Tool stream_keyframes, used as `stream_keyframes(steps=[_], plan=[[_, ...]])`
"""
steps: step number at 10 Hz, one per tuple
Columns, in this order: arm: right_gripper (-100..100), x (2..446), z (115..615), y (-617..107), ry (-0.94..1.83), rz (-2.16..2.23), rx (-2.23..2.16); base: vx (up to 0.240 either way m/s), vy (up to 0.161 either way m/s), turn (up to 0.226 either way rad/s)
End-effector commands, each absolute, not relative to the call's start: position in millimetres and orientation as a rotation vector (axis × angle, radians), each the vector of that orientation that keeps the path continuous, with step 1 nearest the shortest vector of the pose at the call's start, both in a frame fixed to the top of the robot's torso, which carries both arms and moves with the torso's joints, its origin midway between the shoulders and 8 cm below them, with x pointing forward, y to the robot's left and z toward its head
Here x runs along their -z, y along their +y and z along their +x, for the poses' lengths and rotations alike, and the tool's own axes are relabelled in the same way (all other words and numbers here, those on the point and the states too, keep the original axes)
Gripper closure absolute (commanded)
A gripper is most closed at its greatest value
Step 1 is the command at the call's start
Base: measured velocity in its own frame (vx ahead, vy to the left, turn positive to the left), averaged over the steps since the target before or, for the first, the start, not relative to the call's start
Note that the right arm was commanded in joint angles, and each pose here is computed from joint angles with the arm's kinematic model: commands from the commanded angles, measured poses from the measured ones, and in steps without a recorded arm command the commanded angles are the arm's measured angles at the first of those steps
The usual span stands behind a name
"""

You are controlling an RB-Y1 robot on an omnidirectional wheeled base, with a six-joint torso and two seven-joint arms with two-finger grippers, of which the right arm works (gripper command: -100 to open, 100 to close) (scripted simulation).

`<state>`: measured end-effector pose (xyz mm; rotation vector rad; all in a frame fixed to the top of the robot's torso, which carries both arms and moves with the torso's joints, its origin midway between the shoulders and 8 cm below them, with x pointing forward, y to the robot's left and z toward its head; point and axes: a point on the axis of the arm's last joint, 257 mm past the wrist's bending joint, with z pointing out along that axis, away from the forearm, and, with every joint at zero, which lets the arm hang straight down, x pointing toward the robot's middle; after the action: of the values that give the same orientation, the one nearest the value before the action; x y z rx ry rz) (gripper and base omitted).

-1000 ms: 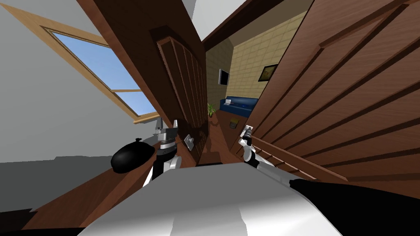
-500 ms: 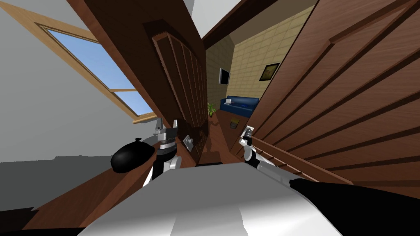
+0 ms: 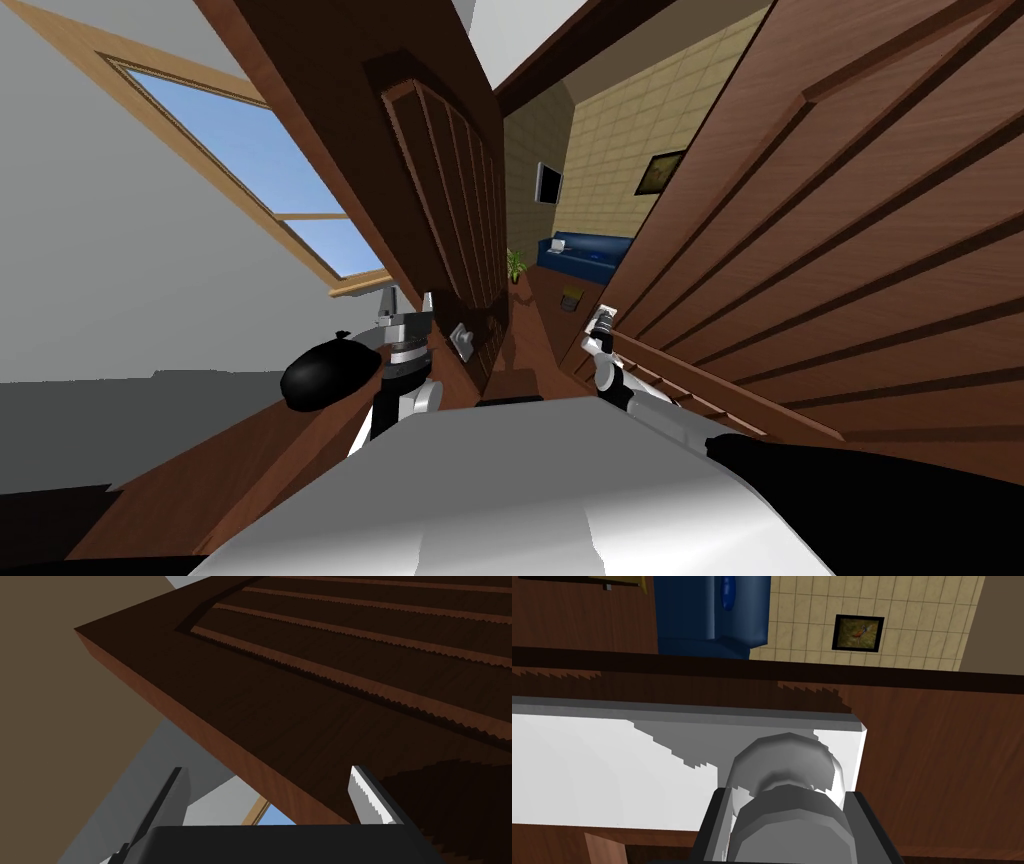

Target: Pull the door open

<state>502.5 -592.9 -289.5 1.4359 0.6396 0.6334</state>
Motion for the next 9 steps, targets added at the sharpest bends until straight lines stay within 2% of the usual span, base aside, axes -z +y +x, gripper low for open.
stream_keyframes(steps=[1,5,7,9], plan=[[100,296.4,511.7,-574.8,0.672,1.444,-0.662,-0.24,-0.01,0.035],[100,296.2,536.4,-543.6,0.733,1.436,-0.731,-0.223,0.032,0.022],[100,296.2,548.3,-526.9,0.765,1.431,-0.765,-0.24,-0.019,0.034],[100,300.3,550.3,-519.4,0.779,1.429,-0.776,-0.14,-0.004,0.046]])
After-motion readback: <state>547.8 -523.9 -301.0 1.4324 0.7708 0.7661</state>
